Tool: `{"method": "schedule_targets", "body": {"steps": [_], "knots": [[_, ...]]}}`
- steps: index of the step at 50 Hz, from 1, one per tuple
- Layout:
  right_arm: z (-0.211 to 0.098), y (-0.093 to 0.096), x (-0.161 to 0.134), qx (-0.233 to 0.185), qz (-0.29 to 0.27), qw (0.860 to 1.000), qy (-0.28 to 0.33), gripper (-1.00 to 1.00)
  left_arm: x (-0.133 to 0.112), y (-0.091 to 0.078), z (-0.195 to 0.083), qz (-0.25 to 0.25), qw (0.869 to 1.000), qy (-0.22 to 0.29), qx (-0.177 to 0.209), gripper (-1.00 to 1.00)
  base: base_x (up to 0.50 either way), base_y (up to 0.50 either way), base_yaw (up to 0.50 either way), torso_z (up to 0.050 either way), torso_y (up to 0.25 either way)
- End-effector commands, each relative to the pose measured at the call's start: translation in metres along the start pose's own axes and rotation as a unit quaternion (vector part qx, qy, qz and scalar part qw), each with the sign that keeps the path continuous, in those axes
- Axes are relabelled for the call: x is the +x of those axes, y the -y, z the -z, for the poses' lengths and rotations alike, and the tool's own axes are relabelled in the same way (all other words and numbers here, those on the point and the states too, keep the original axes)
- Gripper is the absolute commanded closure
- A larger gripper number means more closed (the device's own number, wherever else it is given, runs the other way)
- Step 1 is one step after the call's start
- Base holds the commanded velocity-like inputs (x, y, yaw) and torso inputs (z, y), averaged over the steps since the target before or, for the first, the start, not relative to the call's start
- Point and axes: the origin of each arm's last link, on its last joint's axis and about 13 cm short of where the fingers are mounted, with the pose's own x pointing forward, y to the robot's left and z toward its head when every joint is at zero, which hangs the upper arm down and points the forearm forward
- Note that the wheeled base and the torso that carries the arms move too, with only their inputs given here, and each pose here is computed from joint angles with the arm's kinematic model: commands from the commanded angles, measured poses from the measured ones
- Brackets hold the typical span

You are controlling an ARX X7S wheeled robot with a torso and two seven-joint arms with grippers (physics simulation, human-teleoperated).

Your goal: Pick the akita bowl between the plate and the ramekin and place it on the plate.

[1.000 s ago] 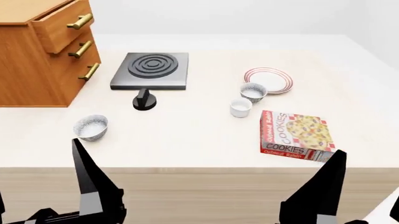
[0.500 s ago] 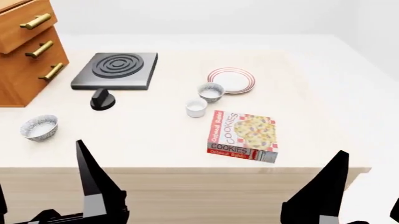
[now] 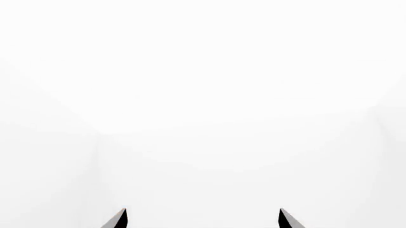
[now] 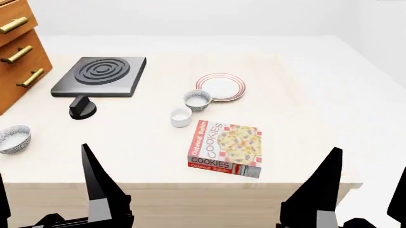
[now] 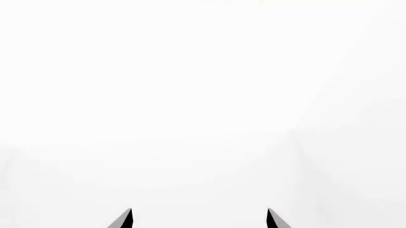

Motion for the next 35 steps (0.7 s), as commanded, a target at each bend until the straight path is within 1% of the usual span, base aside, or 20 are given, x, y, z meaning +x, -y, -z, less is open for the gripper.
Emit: {"method": "schedule_targets", "body": {"steps": [1, 35], "knots": [[-0.0009, -0.0013, 0.0018, -0.022, -0.018, 1.0, 0.0, -1.0, 0.0021, -0.003, -0.001, -0.003, 1.0, 0.008, 0.008, -1.0, 0.5, 0.0, 0.0, 0.0, 0.0], [-0.0004, -0.002, 0.0, -0.033, -0.02, 0.999, -0.001, -1.0, 0.0008, -0.0035, -0.0008, -0.003, 1.0, 0.006, 0.01, -1.0, 0.5, 0.0, 0.0, 0.0, 0.0]]}}
